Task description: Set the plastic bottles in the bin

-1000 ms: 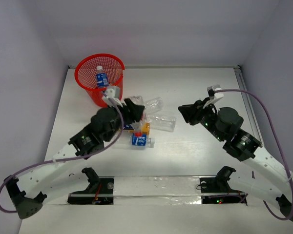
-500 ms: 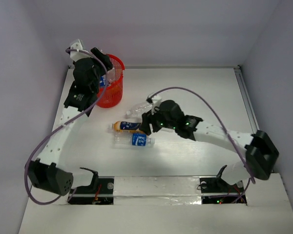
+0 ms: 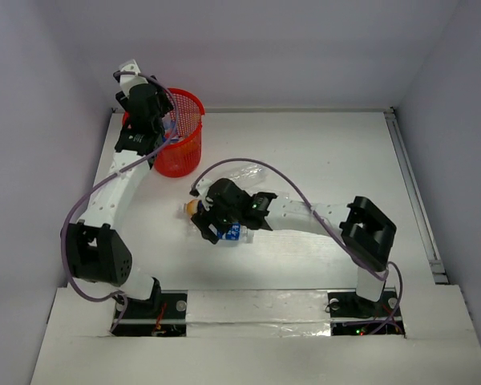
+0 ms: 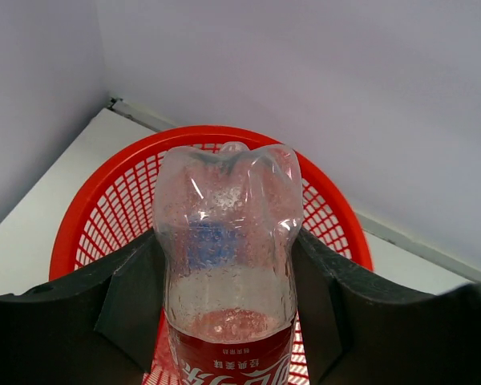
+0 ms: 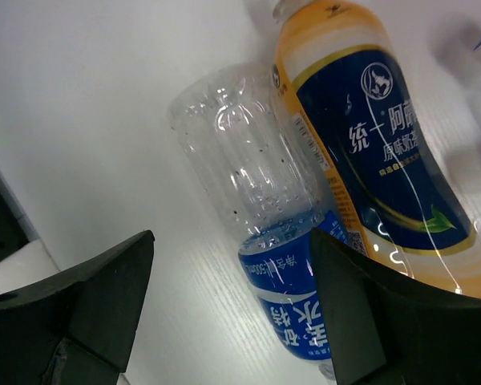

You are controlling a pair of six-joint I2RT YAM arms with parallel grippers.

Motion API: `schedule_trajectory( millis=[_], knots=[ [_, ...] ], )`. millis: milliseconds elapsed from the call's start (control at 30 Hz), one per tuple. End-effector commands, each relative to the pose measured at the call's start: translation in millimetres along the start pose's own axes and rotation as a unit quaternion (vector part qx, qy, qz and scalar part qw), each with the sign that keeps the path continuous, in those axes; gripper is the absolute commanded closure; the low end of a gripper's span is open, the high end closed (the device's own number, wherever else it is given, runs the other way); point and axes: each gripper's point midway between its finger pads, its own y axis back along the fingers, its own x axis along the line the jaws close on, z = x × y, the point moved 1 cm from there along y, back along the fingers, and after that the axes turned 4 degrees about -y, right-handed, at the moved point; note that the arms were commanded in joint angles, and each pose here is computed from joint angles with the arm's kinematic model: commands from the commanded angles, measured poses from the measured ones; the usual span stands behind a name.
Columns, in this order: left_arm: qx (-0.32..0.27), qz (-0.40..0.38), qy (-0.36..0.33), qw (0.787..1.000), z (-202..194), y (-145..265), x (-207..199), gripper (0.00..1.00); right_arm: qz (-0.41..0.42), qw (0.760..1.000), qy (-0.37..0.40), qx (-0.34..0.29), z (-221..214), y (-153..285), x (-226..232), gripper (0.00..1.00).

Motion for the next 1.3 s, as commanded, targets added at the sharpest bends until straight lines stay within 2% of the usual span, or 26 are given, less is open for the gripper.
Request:
schedule_trajectory(
  millis=[0,333,400,433,467,567,700,867,1000,1067,1167,1200,1267],
  knots=[
    [-0.049,0.018,-0.003,0.999,31.1,-7.8,5.4,0.61,-0.019,0.999,0.023,0.019,-0.7,-3.1,-1.0,0.17],
    [-0.049,0.055,-0.041,0.996,5.6,-27.7,17.5,0.59,-0.025,0.998,0.037,0.049,-10.5,-20.4,6.6,0.18],
    [-0.05,0.055,-0.052,0.996,2.5,-28.6,18.9,0.55,-0.023,0.997,0.039,0.054,-12.3,-21.8,10.6,0.18],
    [-0.048,0.055,-0.055,0.996,-0.7,-29.4,19.5,0.52,-0.024,0.997,0.039,0.056,-12.7,-22.4,10.5,0.18],
    [-0.046,0.053,-0.059,0.996,-1.9,-29.9,19.1,0.43,-0.02,0.997,0.042,0.057,-13.9,-22.9,15.7,0.18],
    [-0.042,0.043,-0.061,0.996,-3.7,-29.5,16.5,0.24,-0.016,0.997,0.044,0.062,-16.9,-25.2,20.6,0.18],
    [-0.048,0.016,-0.045,0.998,6.5,-20.8,8.5,0.15,-0.013,0.996,0.047,0.076,-22.0,-30.5,24.6,0.15],
    [-0.056,-0.025,-0.008,0.998,27.7,-3.0,-4.6,0.14,-0.005,0.995,0.051,0.084,-25.7,-38.4,30.9,0.12],
    [-0.058,-0.097,0.034,0.993,52.2,28.6,-23.8,0.15,-0.004,0.992,0.059,0.111,-42.8,-51.8,35.8,0.11],
    [-0.043,-0.124,0.055,0.99,51.8,41.9,-29.7,0.17,-0.004,0.991,0.06,0.117,-47.2,-55.8,34.9,0.11],
    [-0.02,-0.172,0.082,0.981,53.2,71.8,-37.5,0.2,-0.002,0.992,0.059,0.114,-49.5,-58.5,39.2,0.19],
    [-0.025,-0.198,0.091,0.976,62.6,91.1,-39.7,0.21,-0.001,0.992,0.058,0.11,-48.2,-57.6,39.7,0.26],
    [-0.016,-0.211,0.097,0.972,56.3,106.3,-36.8,0.23,0.003,0.994,0.054,0.091,-38.2,-49.4,47.0,0.37]
  ],
)
